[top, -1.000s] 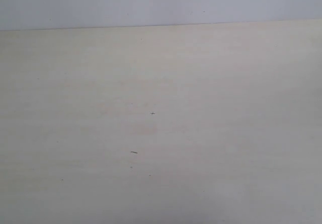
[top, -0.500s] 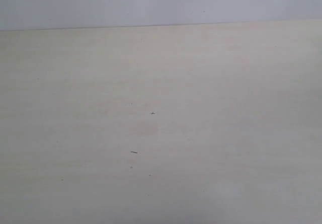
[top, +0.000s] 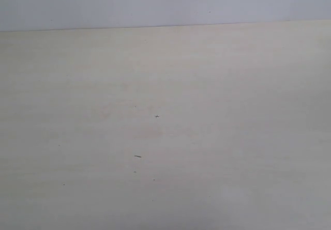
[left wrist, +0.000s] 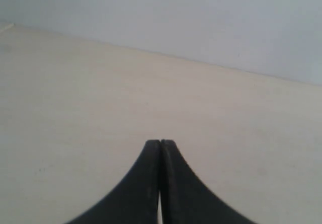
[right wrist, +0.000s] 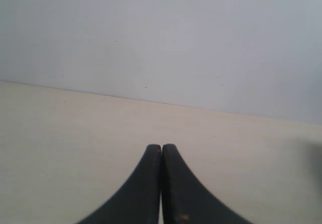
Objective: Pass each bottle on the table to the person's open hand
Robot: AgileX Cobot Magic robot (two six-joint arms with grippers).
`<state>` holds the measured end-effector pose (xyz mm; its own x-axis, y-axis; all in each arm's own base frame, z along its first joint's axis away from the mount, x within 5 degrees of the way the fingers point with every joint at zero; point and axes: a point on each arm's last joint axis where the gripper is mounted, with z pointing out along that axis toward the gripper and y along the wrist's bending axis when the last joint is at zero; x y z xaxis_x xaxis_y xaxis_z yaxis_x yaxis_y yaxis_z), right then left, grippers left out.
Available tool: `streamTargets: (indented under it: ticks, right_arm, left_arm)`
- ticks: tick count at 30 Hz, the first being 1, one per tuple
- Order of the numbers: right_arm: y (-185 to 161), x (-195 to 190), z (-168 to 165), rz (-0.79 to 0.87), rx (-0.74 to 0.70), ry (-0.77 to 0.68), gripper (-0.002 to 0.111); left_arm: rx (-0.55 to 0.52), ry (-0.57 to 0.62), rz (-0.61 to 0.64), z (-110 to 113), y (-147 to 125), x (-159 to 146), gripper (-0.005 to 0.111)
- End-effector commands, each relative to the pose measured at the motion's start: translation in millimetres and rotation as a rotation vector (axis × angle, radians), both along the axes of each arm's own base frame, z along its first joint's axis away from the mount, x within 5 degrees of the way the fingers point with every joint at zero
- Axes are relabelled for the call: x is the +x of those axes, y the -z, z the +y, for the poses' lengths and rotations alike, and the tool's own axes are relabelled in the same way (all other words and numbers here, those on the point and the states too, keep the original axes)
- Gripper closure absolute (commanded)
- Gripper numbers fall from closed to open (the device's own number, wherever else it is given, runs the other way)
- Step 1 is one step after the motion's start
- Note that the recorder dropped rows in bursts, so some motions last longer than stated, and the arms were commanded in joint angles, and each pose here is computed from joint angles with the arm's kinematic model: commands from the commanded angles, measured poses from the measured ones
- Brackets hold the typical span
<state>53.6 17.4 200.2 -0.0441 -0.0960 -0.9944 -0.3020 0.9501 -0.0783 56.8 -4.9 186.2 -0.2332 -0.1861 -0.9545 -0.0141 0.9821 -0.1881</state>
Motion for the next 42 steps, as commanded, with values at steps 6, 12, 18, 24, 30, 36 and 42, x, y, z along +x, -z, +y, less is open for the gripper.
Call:
streamTargets:
  ticks: [6,12,18,24,30,36,42]
  right_arm:
    - [0.4,0.1,-0.5,-0.011,0.001,0.007,0.108]
    - [0.4,0.1,-0.5,-0.011,0.001,0.007,0.108]
    - [0.4,0.1,-0.5,-0.011,0.001,0.007,0.108]
    - [0.4,0.1,-0.5,-0.011,0.001,0.007,0.108]
    - [0.4,0.1,-0.5,-0.011,0.001,0.007,0.108]
    - [0.4,0.1,-0.5,-0.011,0.001,0.007,0.108]
    - [0.4,0.1,-0.5,-0.011,0.001,0.007,0.108]
  left_arm:
    - [-0.008,0.022,0.069,-2.2,7.0,-2.0,0.107]
    - [-0.024,-0.089,0.07,7.2,7.2,-2.0,0.107]
    - [-0.03,-0.123,0.065,10.0,6.8,-2.1,0.107]
    - [-0.03,-0.123,0.065,10.0,6.8,-2.1,0.107]
    - [-0.03,-0.123,0.065,10.0,6.8,-2.1,0.107]
    - [-0.029,-0.101,0.039,8.7,5.5,-3.8,0.107]
    - [-0.026,-0.008,0.043,3.8,5.7,-3.8,0.107]
